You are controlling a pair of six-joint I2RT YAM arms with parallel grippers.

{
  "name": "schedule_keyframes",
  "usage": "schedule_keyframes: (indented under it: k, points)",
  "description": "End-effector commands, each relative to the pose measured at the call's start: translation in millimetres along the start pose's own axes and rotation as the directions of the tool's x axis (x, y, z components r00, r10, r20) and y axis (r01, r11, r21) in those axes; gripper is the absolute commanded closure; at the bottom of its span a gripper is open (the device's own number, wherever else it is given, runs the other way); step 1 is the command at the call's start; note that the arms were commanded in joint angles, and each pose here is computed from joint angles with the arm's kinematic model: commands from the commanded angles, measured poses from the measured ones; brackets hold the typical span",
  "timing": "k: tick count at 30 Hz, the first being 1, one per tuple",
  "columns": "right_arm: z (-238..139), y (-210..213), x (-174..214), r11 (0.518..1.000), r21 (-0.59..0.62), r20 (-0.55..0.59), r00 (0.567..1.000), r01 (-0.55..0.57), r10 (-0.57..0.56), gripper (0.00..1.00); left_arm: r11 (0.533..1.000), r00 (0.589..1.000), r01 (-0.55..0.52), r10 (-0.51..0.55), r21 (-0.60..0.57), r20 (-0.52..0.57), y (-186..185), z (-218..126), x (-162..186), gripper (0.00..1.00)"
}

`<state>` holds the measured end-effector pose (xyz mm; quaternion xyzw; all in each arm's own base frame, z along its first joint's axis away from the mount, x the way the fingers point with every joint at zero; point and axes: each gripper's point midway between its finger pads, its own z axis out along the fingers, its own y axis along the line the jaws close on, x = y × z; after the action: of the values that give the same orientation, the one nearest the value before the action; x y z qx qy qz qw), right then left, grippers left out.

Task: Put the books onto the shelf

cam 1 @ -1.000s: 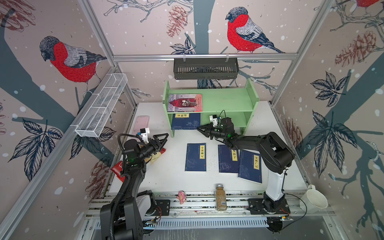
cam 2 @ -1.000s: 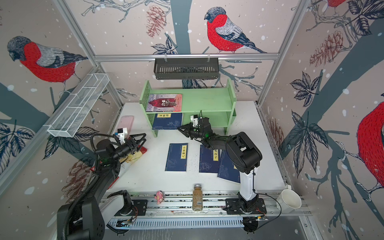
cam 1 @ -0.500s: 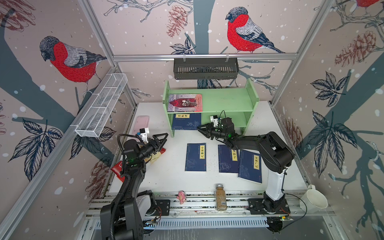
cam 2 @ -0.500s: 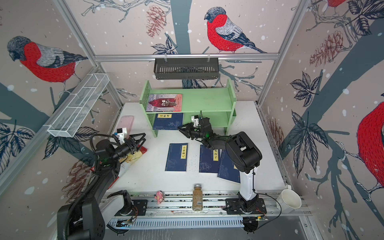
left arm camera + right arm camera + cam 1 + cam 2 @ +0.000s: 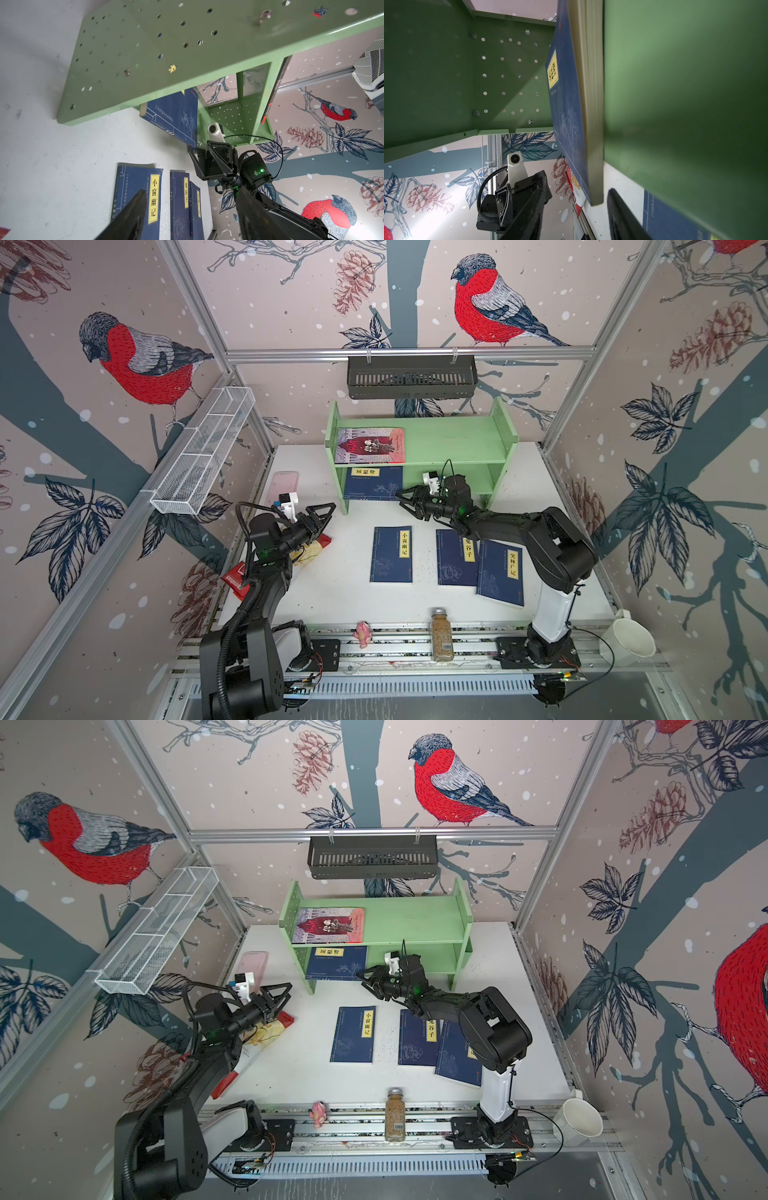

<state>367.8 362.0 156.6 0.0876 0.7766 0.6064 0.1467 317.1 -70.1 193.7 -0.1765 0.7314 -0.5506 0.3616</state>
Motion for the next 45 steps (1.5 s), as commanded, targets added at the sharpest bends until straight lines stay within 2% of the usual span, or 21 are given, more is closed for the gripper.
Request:
schedule_keyframes:
  k: [1,4,7,9,11,13,16,22,25,28,32,37,42,45]
  points:
    - [-4,-2,3,0.999,0.024,0.007,1.0,0.026,-0.026,0.49,0.999,0.999,-0.023,0.022,0.043,0.036,-9,2,-8,0.31]
    - [-9,-1,9,0.998,0.046,0.011,0.999,0.046,-0.047,0.5,0.997,0.999,0.018,-0.021,0.081,0.035,-10,4,-8,0.31]
    - [-14,-1,16,0.989,0.107,0.004,0.995,0.101,-0.102,0.55,0.993,1.0,0.023,-0.024,0.114,0.002,-12,8,-6,0.33]
    - [-17,-3,20,0.973,0.174,-0.01,0.988,0.155,-0.155,0.58,0.997,0.999,-0.027,0.029,0.079,-0.028,-8,10,-3,0.36]
    - [-21,-7,22,0.951,0.235,-0.023,0.979,0.201,-0.201,0.61,0.991,0.99,-0.136,0.135,-0.018,-0.051,2,11,-3,0.37]
    - [-26,-10,22,0.933,0.276,-0.028,0.973,0.228,-0.23,0.64,0.95,0.951,-0.305,0.3,-0.069,-0.072,3,10,-4,0.39]
    - [-32,-20,22,0.915,0.321,-0.038,0.969,0.245,-0.246,0.71,0.89,0.896,-0.44,0.427,-0.118,-0.122,10,9,-5,0.41]
    - [-37,-17,10,0.892,0.349,0.012,0.95,0.288,-0.311,0.77,0.783,0.8,-0.596,0.56,-0.178,-0.215,32,16,-1,0.56]
    - [-38,-11,5,0.897,0.322,0.04,0.942,0.302,-0.332,0.77,0.695,0.72,-0.694,0.66,-0.188,-0.217,33,20,-2,0.59]
    - [-40,-8,2,0.902,0.305,0.06,0.939,0.305,-0.338,0.77,0.651,0.681,-0.732,0.704,-0.203,-0.2,36,19,-4,0.6]
    - [-44,-4,-4,0.905,0.289,0.087,0.933,0.312,-0.349,0.77,0.628,0.646,-0.763,0.746,-0.151,-0.161,30,21,0,0.55]
    - [-50,1,-3,0.928,0.235,0.141,0.935,0.289,-0.327,0.77,0.629,0.649,-0.759,0.752,-0.168,-0.119,34,25,-5,0.52]
    - [-44,-7,14,0.934,0.216,0.08,0.948,0.284,-0.307,0.77,0.619,0.632,-0.772,0.771,-0.141,-0.078,32,30,-7,0.51]
    - [-37,-10,29,0.934,0.208,0.033,0.952,0.291,-0.305,0.77,0.631,0.642,-0.765,0.762,-0.132,-0.081,34,36,-10,0.51]
